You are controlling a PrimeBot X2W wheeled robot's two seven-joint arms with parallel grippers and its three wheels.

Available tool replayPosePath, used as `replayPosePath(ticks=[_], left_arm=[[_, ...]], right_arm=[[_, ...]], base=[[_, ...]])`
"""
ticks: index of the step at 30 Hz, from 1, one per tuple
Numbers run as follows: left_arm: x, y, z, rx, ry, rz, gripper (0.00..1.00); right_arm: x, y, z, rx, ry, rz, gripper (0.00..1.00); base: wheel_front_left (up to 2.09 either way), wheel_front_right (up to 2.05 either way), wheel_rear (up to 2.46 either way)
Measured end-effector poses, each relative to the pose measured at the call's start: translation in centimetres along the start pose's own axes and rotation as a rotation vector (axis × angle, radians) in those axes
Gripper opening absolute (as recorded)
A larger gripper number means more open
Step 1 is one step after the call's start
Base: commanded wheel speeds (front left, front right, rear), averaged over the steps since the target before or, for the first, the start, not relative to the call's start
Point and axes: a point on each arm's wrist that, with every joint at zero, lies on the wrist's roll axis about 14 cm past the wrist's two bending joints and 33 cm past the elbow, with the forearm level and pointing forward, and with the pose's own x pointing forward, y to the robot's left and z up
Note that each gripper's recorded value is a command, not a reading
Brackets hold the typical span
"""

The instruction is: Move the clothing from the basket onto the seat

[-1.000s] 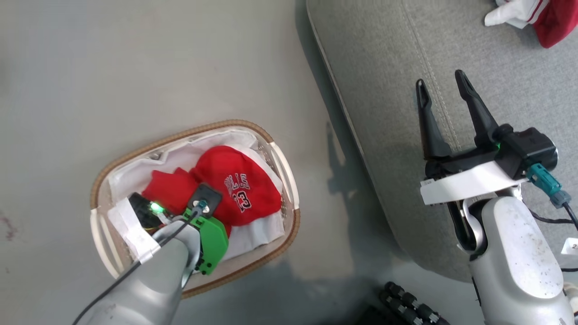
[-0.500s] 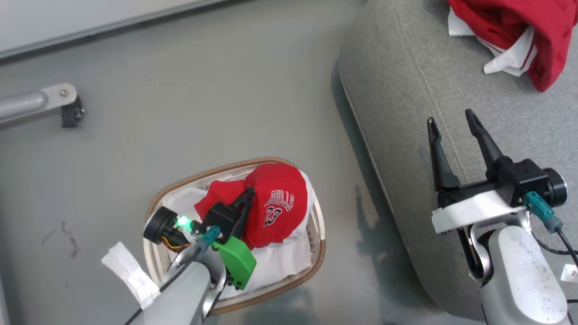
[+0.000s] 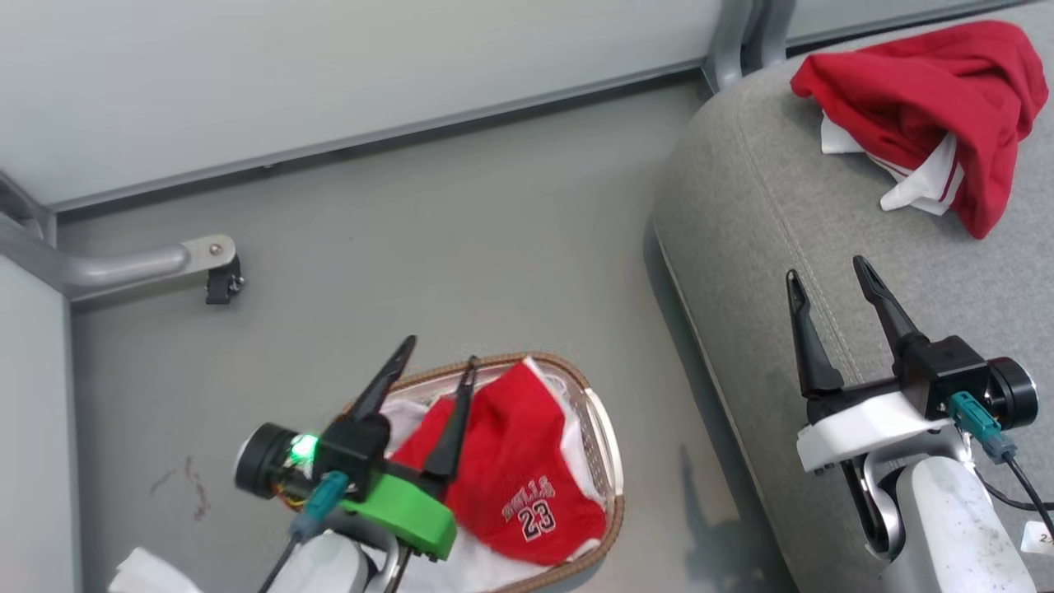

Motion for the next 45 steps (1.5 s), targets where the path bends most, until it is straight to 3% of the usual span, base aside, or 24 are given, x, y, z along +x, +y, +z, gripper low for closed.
replayPosePath(ticks=[10, 22, 45], left_arm=[[-3.5, 4.7, 3.4, -0.021, -0.099, 0.219, 1.0], [-7.9, 8.5, 4.0, -0.084, -0.146, 0.411, 1.0], [-9.4, 9.6, 2.3, -0.099, -0.111, 0.46, 1.0]], right_arm=[[-1.3, 0.7, 2.0, 0.004, -0.05, 0.018, 1.0], [-2.7, 1.3, 2.7, 0.015, -0.062, 0.032, 1.0], [-3.0, 1.8, 1.1, 0.03, -0.016, 0.042, 1.0]], base=[[0.0, 0.0, 0.0], [0.0, 0.0, 0.0], [0.0, 0.0, 0.0]])
